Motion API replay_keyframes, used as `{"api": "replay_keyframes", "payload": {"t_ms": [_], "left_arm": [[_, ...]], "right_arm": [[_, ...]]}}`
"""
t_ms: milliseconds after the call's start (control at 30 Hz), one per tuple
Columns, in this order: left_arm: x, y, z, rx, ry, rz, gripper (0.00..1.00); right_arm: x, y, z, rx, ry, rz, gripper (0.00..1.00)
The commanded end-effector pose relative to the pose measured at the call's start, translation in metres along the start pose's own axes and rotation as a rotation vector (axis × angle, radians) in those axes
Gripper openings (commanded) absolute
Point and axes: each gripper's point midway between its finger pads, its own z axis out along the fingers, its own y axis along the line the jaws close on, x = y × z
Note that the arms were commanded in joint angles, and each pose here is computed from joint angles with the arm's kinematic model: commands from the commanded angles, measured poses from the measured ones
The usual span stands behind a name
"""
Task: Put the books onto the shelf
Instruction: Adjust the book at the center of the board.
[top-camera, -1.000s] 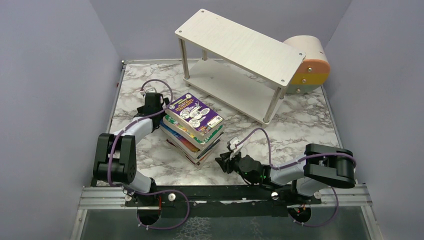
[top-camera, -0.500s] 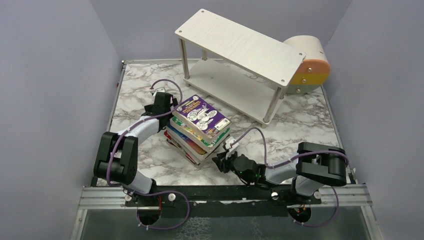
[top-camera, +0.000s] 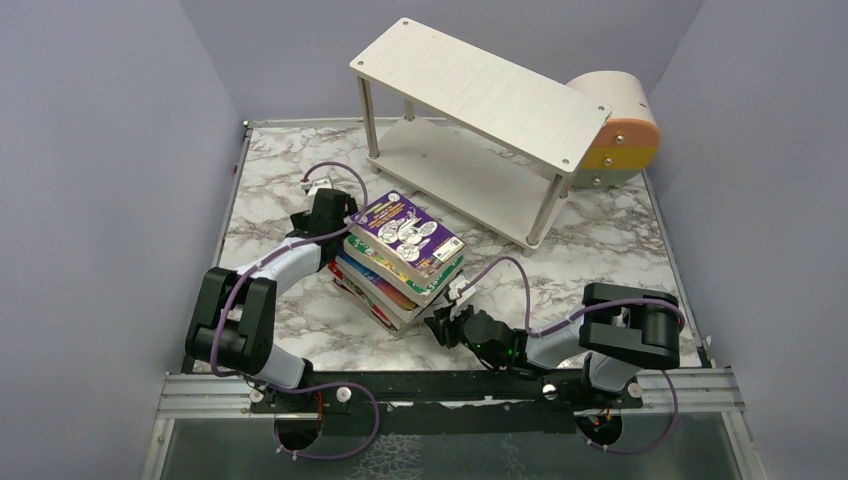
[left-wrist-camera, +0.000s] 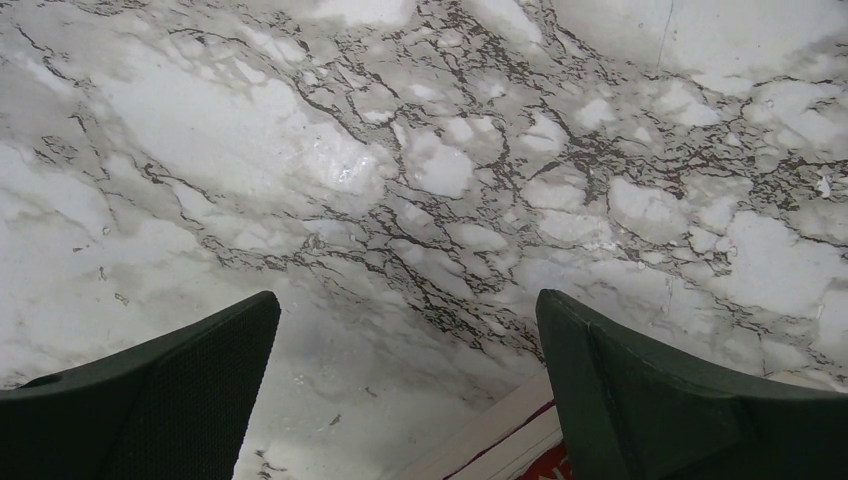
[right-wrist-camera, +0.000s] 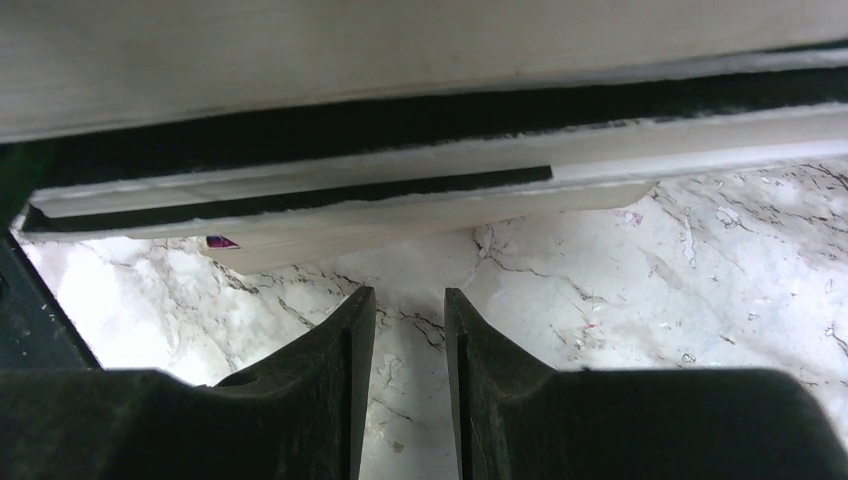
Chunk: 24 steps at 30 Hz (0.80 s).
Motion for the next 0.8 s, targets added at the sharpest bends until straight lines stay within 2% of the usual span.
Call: {"api": "replay_keyframes", "payload": {"t_ms": [0, 133, 333, 467, 600, 667, 767], "left_arm": [[0.065, -0.010, -0.012, 0.042, 0.176, 0.115, 0.99], [0.064, -0.004, -0.011, 0.006, 0.160, 0.125, 0.99], [0.042, 0.000, -0.011, -0.046, 0.092, 0.114, 0.99], [0.039, -0.001, -0.009, -0.043, 0.087, 0.105, 0.99], [0.042, 0.001, -0.008, -0.044, 0.089, 0.102, 0.99], [0.043, 0.003, -0.009, -0.044, 0.088, 0.101, 0.99], [0.044, 0.005, -0.009, -0.041, 0.085, 0.096, 0.99]], "right_arm": [[-0.010, 0.007, 0.000, -0.020, -0.038, 0.018, 0.31], [-0.010, 0.001, -0.007, -0.001, -0.025, 0.035, 0.31], [-0.006, -0.028, -0.026, 0.142, 0.021, 0.075, 0.31], [-0.006, -0.047, -0.039, 0.226, 0.039, 0.078, 0.31], [-0.003, -0.075, -0.057, 0.435, 0.081, 0.174, 0.31], [0.002, -0.095, -0.073, 0.558, 0.116, 0.165, 0.31], [-0.011, -0.104, -0.078, 0.615, 0.077, 0.159, 0.31]]}}
